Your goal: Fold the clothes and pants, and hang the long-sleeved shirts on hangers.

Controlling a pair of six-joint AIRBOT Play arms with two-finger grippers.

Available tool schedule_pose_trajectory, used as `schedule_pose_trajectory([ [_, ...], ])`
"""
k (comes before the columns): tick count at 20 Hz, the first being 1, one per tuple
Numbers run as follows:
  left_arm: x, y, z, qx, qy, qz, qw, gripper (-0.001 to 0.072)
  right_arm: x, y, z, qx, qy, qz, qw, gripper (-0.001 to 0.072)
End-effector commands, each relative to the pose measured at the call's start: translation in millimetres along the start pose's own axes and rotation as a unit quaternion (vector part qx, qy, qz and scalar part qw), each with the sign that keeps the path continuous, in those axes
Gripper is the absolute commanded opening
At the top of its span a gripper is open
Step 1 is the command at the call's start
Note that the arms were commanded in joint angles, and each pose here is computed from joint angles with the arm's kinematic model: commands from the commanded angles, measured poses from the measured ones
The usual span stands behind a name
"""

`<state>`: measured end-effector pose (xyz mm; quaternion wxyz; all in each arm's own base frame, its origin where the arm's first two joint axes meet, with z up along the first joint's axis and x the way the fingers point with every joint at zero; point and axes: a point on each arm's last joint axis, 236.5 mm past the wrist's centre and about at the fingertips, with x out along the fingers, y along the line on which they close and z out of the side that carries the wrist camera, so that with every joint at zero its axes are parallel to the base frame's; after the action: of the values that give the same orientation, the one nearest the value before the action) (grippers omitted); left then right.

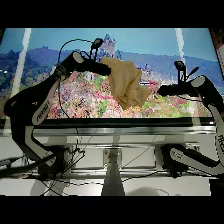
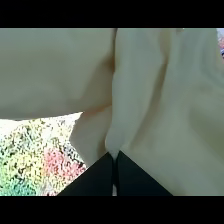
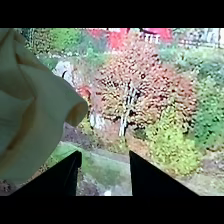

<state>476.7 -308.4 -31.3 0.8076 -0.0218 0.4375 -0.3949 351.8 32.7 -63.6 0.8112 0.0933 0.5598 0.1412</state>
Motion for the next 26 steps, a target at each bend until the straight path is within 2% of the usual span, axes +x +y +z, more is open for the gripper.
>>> schedule_pose_trajectory([
  [1,-29.8,-15.6,27.7,0.038,-0.034,0.002,0.999,0.0017,3.8,20.6,9.2,0.053,-0.016,0.049,0.997,0.0349],
  [5,-36.2,-27.0,34.1,0.047,-0.042,-0.001,0.998,0.0017,38.7,39.7,-14.2,0.154,0.025,0.119,0.981,0.0352],
  [6,-35.2,-28.4,33.7,0.048,-0.041,-0.002,0.998,0.0017,46.3,48.9,-23.5,0.186,0.041,0.144,0.971,0.0386],
  [7,-34.4,-30.4,33.4,0.049,-0.040,-0.003,0.998,0.0017,50.8,56.9,-28.0,0.210,0.049,0.166,0.962,0.0492],
  [8,-33.4,-32.8,33.0,0.051,-0.040,-0.005,0.998,0.0017,53.1,64.6,-28.3,0.234,0.051,0.186,0.953,0.0561],
  [11,-31.6,-37.4,32.3,0.054,-0.038,-0.008,0.998,0.0017,59.5,78.8,-18.8,0.247,0.037,0.197,0.948,0.0550],
  [14,-30.2,-40.8,31.7,0.056,-0.037,-0.010,0.998,0.0017,78.3,82.2,-10.0,0.249,0.011,0.155,0.956,0.0545],
  [15,-30.2,-40.8,31.6,0.056,-0.037,-0.010,0.998,0.0017,82.9,80.9,-6.3,0.257,0.000,0.140,0.956,0.0534],
  [17,-30.5,-40.9,31.9,0.056,-0.037,-0.010,0.998,0.0017,87.0,75.5,1.1,0.272,-0.019,0.122,0.954,0.0289],
  [18,-31.1,-40.0,32.2,0.056,-0.038,-0.009,0.998,0.0017,87.2,73.0,4.9,0.271,-0.027,0.116,0.955,0.0198],
  [26,-33.1,-35.8,33.2,0.053,-0.040,-0.006,0.998,0.0017,84.3,68.1,18.7,0.265,-0.047,0.109,0.957,0.0194],
])
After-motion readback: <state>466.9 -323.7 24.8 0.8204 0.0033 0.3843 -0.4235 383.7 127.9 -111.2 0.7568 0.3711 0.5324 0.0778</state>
